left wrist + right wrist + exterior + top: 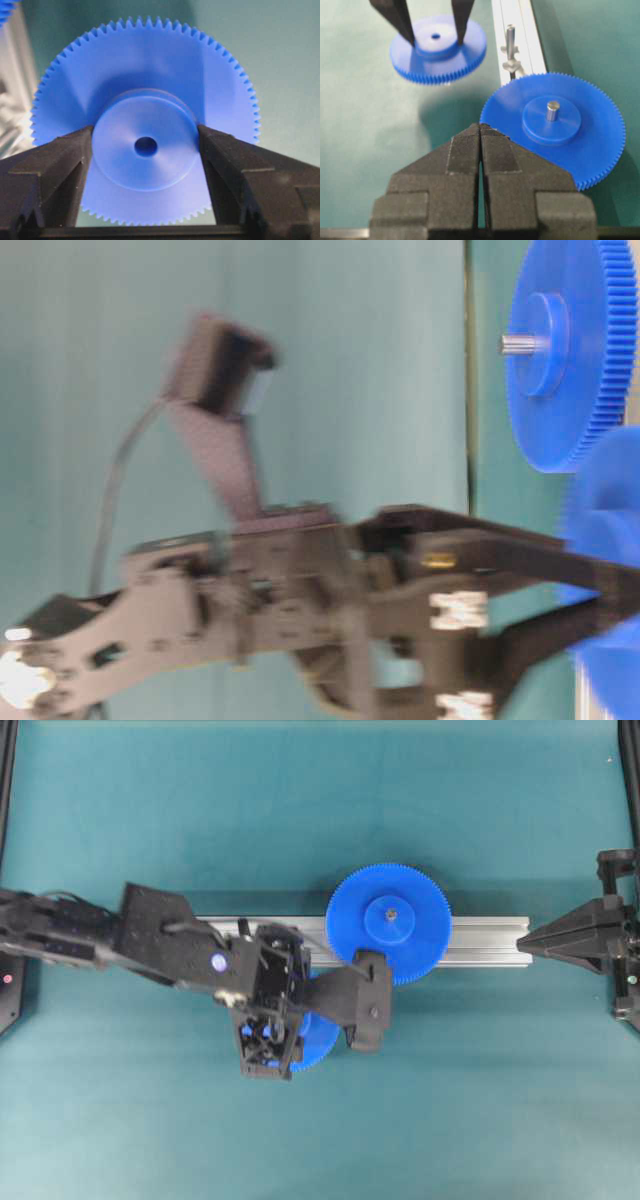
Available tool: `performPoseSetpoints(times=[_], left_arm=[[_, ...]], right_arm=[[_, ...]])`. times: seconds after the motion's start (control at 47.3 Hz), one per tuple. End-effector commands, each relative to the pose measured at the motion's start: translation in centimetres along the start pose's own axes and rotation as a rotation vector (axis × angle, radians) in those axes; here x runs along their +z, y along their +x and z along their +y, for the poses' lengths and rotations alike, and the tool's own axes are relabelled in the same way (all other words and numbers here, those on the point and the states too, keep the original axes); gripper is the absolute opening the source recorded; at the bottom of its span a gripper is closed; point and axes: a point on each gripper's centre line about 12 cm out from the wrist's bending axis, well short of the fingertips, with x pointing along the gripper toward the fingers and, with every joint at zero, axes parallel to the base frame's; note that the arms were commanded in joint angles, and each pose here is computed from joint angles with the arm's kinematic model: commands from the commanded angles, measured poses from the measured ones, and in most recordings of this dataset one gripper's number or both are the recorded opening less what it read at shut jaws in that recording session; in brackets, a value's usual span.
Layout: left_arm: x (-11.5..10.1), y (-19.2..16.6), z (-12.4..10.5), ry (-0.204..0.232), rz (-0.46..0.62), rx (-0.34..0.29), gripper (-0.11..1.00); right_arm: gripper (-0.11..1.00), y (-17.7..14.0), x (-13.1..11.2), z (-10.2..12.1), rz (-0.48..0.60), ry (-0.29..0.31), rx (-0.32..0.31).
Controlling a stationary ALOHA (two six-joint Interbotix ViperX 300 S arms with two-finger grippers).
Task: Insert the small gear onto the shaft.
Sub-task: 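Lift the small blue gear and carry it toward the left shaft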
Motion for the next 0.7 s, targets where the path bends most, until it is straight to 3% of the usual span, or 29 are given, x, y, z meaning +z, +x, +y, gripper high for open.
performPoseSetpoints(times=[0.0,0.169,0.381,0.677], left_arm=[[1.1,-3.5,0.8,-0.012,-0.077,0.007,0.69],[1.2,-4.9,1.9,-0.03,-0.067,0.018,0.69],[1.5,-5.7,3.0,0.002,-0.069,0.028,0.69],[1.7,-6.5,5.0,-0.009,-0.072,0.043,0.69]], right_arm=[[0.0,0.1,0.3,0.0,-0.003,0.013,-0.001],[0.0,0.1,0.1,0.0,0.023,0.013,-0.003],[0.0,-0.1,0.2,0.0,0.017,0.013,-0.002],[0.0,-0.4,0.4,0.0,0.008,0.013,-0.001]])
